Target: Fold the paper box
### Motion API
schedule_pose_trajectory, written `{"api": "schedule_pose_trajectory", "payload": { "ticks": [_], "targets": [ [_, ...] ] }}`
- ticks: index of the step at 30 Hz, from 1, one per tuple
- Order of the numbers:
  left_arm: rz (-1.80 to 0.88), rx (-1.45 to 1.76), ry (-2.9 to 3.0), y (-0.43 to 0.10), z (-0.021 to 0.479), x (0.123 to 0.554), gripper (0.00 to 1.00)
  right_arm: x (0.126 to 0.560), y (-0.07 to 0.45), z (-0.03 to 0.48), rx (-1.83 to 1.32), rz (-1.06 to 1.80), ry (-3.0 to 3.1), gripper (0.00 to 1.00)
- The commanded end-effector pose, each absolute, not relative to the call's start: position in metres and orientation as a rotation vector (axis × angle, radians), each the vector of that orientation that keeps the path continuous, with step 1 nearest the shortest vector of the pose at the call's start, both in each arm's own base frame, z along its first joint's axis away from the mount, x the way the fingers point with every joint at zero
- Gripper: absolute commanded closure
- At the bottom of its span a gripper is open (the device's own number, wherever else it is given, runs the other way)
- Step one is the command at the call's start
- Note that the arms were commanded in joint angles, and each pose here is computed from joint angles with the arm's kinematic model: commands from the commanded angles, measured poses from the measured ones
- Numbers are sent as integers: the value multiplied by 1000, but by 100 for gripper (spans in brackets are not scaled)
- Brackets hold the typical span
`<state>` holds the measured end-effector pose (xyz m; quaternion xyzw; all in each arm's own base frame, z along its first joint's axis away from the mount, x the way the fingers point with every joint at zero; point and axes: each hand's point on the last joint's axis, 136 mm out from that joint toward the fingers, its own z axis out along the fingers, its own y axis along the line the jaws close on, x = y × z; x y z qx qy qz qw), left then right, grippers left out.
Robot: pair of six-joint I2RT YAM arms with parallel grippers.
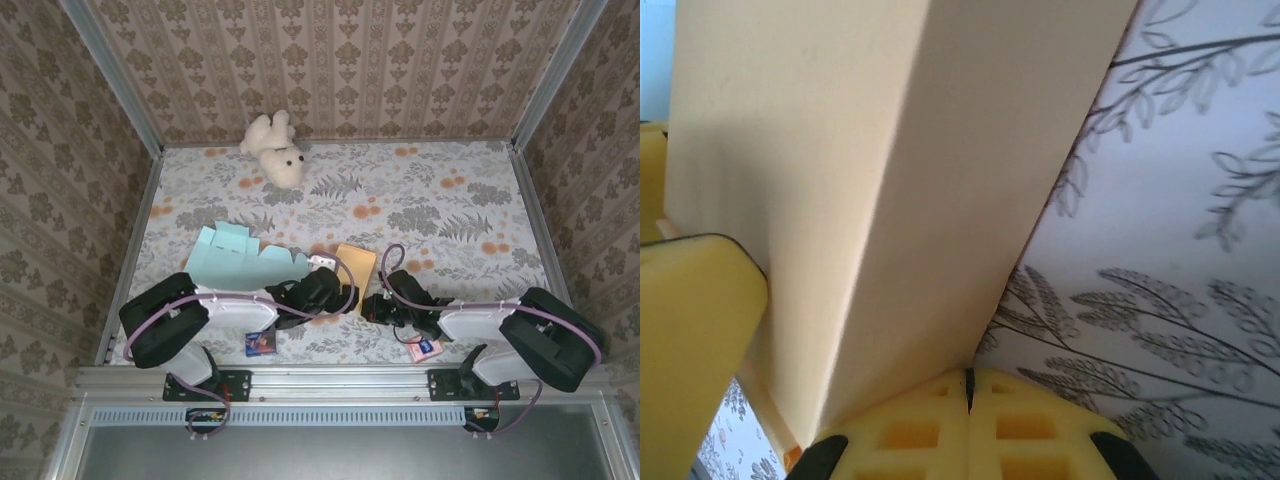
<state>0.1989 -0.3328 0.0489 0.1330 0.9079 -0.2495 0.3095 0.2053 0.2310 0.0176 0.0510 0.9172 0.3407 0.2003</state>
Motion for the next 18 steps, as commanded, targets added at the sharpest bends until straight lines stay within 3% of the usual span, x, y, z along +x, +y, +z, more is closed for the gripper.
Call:
{"api": "schedule_pose_trajectory", "payload": {
  "ticks": [1,10,18],
  "targets": [
    [-1031,463,2385,-399,80,152,14,229,243,57,189,1022,2363,100],
    [-1011,401,2362,-400,91,168,14,226,233,69,217,928,2306,100],
    [-1035,398,2369,-403,92,170,14,226,256,80,149,990,2284,100]
  ]
}}
